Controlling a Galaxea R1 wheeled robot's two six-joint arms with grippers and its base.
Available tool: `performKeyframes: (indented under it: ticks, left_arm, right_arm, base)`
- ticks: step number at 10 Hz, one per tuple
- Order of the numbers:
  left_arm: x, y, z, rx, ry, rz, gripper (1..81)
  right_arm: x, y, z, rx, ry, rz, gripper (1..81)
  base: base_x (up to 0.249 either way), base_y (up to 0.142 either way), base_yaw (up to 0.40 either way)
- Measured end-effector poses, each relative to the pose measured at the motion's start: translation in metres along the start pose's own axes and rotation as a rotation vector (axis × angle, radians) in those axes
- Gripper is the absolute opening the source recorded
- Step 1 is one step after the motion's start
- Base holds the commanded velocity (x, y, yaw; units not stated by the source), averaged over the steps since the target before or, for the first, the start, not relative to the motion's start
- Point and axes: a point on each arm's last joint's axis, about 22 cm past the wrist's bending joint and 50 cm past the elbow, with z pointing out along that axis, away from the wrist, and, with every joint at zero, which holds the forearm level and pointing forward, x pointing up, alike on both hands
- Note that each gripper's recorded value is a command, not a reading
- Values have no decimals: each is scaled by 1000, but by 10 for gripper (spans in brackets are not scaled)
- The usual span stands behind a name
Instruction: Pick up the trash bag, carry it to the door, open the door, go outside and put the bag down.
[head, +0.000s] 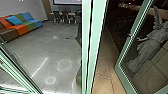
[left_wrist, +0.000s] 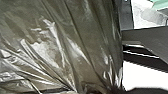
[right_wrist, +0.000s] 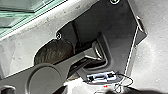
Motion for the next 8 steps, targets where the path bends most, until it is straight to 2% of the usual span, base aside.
performKeyframes:
  ticks: [3,4,6,8]
  left_arm:
    - [6,-3,0,9,11,7,10]
    - [16,-3,-1,11,31,18,10]
    - [40,-8,-3,33,90,45,10]
    - [53,-6,-3,44,130,64,10]
  right_arm:
    - [7,15,40,-39,20,-32,811]
    - [15,16,55,-45,42,-51,811]
    - [35,22,74,-69,100,-93,811]
    - [42,8,99,-57,134,-124,811]
  base:
    - [0,0,0]
    - [0,0,0]
    - [0,0,0]
    - [0,0,0]
